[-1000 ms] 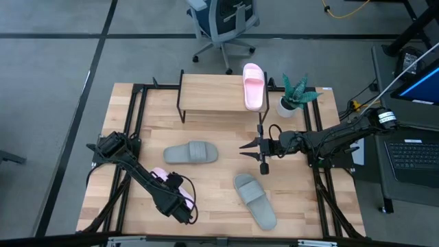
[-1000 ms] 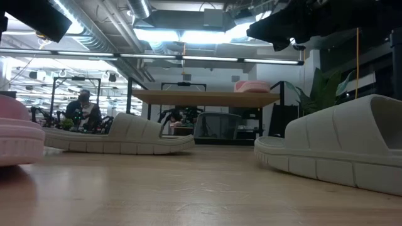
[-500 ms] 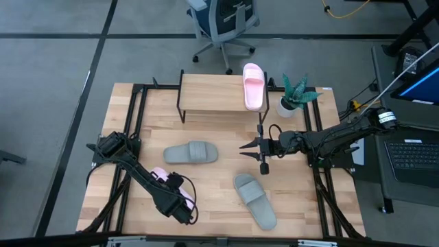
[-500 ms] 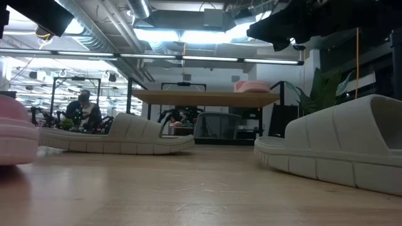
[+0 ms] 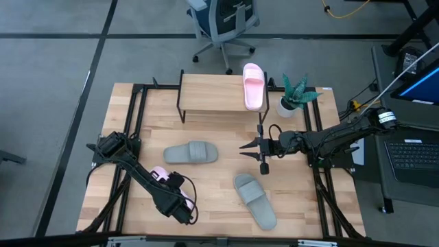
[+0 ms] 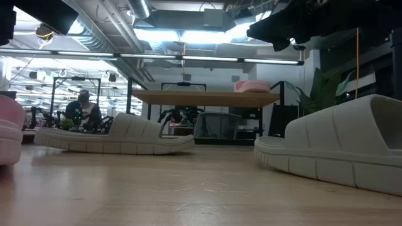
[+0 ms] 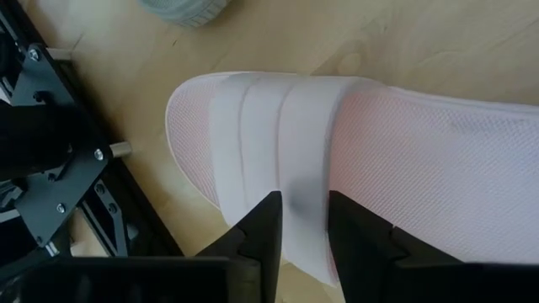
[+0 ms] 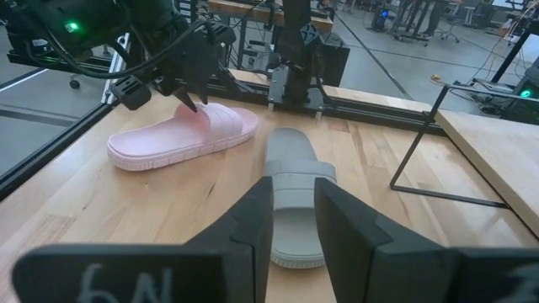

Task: Pick and place slides into the shelf
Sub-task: Put the pink slipper on the shelf

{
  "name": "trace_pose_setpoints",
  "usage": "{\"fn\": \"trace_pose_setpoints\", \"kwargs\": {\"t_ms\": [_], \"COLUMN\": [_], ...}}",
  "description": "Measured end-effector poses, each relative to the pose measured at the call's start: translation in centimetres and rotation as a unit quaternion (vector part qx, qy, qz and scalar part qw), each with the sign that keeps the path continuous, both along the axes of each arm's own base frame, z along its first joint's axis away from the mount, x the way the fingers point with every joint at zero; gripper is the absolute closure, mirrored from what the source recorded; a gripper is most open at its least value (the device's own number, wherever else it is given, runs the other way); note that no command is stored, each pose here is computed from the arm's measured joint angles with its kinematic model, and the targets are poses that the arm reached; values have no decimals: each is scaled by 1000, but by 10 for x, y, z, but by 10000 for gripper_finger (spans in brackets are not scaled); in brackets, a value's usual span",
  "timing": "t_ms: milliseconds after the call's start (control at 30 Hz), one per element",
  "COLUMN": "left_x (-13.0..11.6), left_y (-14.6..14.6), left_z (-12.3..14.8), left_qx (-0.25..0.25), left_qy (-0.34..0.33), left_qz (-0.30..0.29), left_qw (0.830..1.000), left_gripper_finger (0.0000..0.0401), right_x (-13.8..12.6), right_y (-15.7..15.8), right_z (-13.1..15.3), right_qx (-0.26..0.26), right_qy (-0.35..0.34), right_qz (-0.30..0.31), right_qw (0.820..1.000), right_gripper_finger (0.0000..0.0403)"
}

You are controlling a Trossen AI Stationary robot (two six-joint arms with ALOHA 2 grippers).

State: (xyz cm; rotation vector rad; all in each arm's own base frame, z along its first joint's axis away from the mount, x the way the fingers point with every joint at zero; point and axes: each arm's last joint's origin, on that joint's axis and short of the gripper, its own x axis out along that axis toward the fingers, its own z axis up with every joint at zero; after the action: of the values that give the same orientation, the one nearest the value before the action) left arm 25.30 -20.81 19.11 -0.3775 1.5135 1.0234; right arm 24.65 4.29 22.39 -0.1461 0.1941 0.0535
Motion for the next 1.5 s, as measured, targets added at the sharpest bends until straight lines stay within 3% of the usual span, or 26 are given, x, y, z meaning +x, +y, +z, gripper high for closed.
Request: {"fn": "trace_pose_setpoints", "kwargs": {"t_ms": [833, 1167, 1500], "left_x": [0, 0, 0], "left_y": [0, 0, 0], "left_z": [0, 0, 0], "left_qx": [-1, -2, -4], "left_qy": [-1, 0, 5], "left_qz": [-1, 1, -11], "left_qw": [1000, 1000, 1000], "left_gripper_finger": [316, 389, 398], "right_x": [0, 0, 0], "right_y": [0, 0, 0], "right_z": [0, 0, 0], "right_qx": [0, 2, 3], "right_qy": [0, 0, 1], "right_qz": [0, -1, -1], "right_qw": [1000, 1000, 1000], "right_gripper_finger": [312, 312, 312]}}
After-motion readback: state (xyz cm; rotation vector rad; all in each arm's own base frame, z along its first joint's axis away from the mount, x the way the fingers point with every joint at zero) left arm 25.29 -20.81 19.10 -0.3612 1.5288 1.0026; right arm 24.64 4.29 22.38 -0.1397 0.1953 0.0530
